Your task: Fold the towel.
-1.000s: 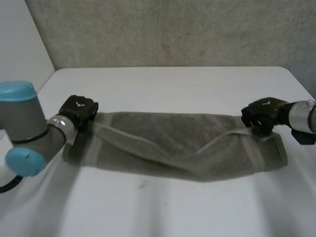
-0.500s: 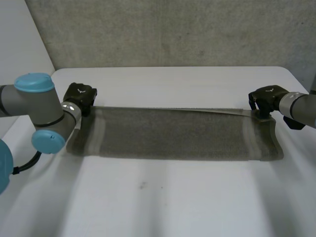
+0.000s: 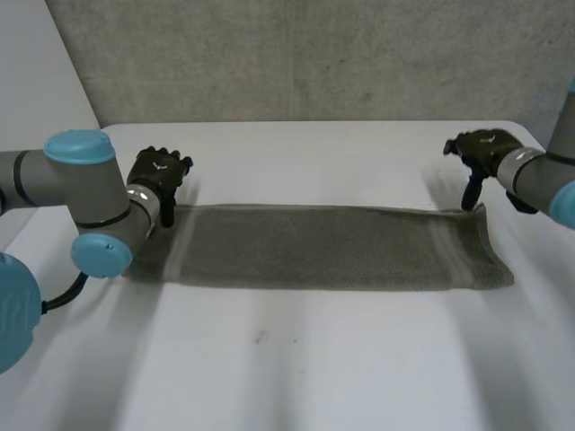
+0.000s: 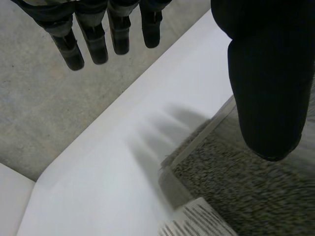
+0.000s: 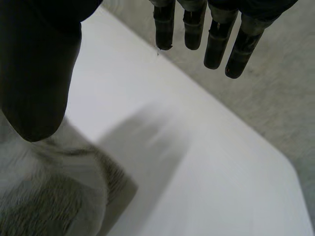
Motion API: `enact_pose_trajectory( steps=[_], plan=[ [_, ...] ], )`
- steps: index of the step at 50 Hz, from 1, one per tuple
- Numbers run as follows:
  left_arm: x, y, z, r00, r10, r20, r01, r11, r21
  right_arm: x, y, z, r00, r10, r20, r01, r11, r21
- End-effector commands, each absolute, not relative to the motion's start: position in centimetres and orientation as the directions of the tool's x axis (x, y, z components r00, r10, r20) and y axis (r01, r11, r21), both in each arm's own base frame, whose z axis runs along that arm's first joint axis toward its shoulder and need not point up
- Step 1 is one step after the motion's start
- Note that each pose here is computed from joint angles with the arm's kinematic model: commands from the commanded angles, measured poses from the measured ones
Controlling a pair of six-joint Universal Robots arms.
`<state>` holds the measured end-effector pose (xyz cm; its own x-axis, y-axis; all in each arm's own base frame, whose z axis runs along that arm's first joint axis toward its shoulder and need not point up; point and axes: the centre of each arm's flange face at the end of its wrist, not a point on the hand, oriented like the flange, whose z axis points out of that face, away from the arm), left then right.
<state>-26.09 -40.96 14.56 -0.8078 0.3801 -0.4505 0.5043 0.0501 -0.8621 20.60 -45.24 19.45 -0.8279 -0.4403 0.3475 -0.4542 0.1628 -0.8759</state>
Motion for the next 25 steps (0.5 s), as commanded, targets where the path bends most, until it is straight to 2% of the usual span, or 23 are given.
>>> enact_pose_trajectory(
  steps=[1, 5, 10, 12, 18, 25],
  plan=[
    [-25.5, -38.1, 16.9, -0.816, 0.397, -0.421, 0.488, 0.080, -0.869, 20.3, -41.9, 22.9, -0.839, -0.468, 0.276, -0.401, 0.190, -0.896],
    [-24.8, -35.7, 17.9, -0.830, 0.399, -0.390, 0.459, 0.091, -0.884, 20.2, -39.5, 23.2, -0.826, -0.496, 0.268, -0.403, 0.185, -0.897],
    [-24.3, -33.8, 18.7, -0.835, 0.390, -0.388, 0.446, 0.068, -0.892, 19.3, -36.6, 22.8, -0.813, -0.492, 0.313, -0.428, 0.139, -0.893],
    [-24.2, -33.2, 19.0, -0.835, 0.388, -0.389, 0.443, 0.056, -0.895, 17.9, -35.0, 21.8, -0.813, -0.473, 0.339, -0.449, 0.140, -0.882],
    [-23.7, -31.7, 19.8, -0.841, 0.379, -0.387, 0.430, 0.034, -0.902, 17.1, -32.5, 18.3, -0.797, -0.493, 0.348, -0.489, 0.189, -0.852],
    [-23.5, -31.1, 19.3, -0.871, 0.374, -0.320, 0.366, 0.058, -0.929, 16.0, -32.3, 15.2, -0.801, -0.497, 0.334, -0.483, 0.207, -0.851]
  ],
)
